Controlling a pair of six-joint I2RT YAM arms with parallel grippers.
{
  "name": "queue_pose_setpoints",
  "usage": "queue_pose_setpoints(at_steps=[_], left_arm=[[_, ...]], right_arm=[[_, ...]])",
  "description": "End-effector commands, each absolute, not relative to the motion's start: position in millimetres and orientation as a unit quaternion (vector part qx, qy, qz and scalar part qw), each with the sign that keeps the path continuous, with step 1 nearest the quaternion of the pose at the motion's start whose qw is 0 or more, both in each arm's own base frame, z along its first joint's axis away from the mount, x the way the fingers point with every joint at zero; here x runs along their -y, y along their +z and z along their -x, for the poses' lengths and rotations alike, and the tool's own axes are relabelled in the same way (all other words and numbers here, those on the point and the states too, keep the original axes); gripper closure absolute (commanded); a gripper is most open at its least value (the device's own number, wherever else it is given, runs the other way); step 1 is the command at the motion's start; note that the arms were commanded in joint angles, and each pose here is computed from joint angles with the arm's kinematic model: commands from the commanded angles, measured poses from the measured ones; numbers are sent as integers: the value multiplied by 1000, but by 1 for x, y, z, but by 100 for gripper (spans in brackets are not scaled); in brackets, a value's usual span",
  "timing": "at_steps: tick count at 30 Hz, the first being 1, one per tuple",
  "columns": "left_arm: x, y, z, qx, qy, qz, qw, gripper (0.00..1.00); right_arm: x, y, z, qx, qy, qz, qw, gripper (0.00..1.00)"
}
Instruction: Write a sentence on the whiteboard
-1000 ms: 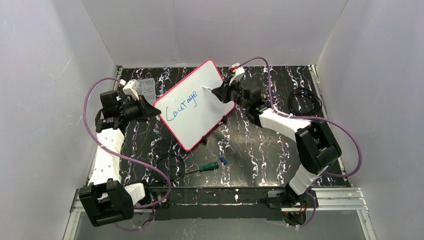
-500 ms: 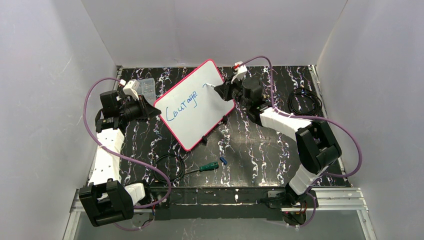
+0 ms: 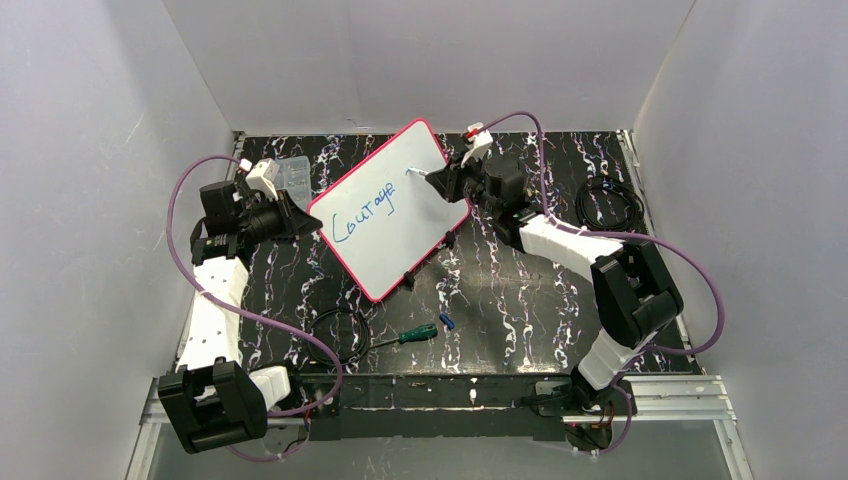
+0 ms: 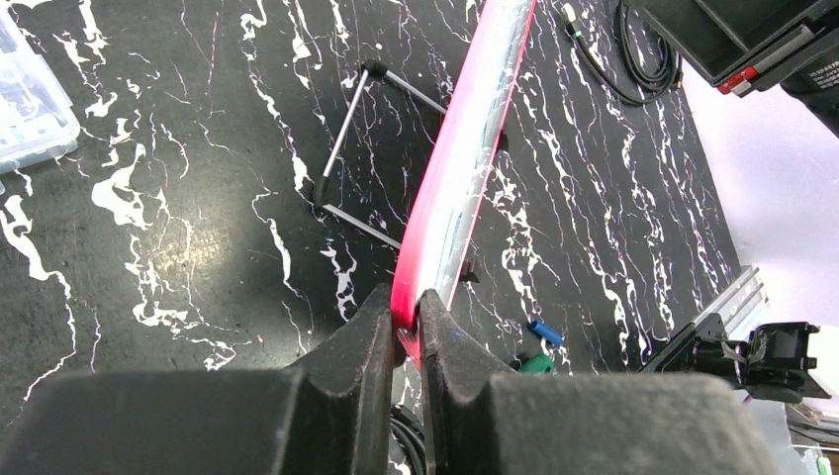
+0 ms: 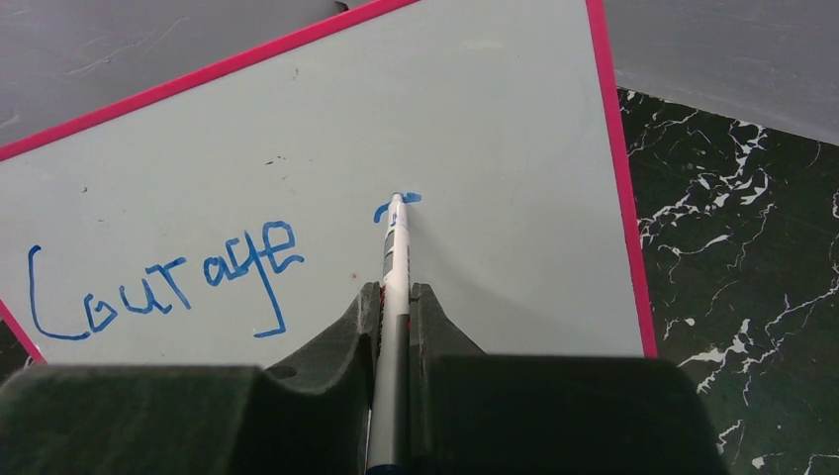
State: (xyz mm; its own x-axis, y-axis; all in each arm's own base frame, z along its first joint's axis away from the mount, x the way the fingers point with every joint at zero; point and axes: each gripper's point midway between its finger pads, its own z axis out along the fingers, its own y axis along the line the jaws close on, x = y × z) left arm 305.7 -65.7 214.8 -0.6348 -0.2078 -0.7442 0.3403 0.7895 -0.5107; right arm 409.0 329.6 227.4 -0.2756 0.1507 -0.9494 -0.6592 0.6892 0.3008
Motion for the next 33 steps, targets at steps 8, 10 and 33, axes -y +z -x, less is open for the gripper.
queue_pose_setpoints(at_steps=[8,10,33], left_arm=[[63,208,-302,-854,-307,-45,418,100],[63,208,-303,-854,-307,-44,418,100],[63,208,-303,-854,-309,-44,417,100]], right_arm=[[-334,266,-418,-679,364,176,613,99],[-333,260,-416,-685,362,177,607,99],[-323,201,-395,-733,343,175,560,99]])
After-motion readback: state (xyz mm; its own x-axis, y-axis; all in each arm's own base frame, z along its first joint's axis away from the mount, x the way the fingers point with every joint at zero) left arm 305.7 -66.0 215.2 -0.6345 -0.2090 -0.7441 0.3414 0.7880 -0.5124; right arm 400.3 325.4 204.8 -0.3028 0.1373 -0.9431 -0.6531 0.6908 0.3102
